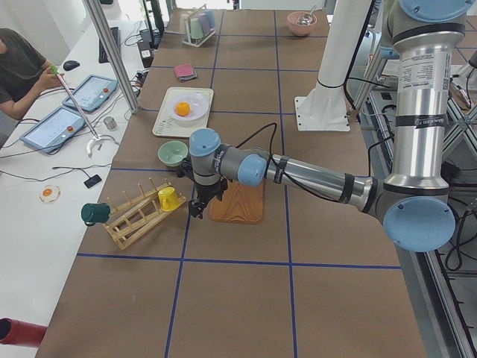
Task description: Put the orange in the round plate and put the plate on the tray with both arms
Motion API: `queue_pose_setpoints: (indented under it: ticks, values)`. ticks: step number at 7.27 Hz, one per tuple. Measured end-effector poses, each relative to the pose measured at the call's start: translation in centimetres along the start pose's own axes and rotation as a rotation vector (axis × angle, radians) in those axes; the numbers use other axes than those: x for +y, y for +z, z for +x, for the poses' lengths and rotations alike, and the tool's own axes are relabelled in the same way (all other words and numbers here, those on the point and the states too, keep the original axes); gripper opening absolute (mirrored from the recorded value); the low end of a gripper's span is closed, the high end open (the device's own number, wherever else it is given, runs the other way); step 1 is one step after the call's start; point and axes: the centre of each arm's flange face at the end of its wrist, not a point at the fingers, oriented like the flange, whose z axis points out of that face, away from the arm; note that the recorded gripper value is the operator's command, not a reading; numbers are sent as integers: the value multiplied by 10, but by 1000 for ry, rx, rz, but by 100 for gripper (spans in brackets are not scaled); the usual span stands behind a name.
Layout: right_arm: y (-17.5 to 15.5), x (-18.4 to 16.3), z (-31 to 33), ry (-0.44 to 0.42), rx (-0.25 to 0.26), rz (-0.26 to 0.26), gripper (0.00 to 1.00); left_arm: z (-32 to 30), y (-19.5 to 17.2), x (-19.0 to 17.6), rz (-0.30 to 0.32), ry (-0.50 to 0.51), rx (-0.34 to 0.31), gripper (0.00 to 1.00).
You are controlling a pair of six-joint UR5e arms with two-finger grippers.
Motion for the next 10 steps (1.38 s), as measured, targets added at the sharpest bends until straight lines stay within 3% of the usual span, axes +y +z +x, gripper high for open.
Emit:
queue_pose_setpoints:
  ticks: [4,10]
  values:
    - [-7,-16,-8,17,-13,-45,100,-18,7,15,-9,-92,47,99]
    - [-16,-14,-20,35,-21,-39,100,-8,2,14,17,-202,101,99]
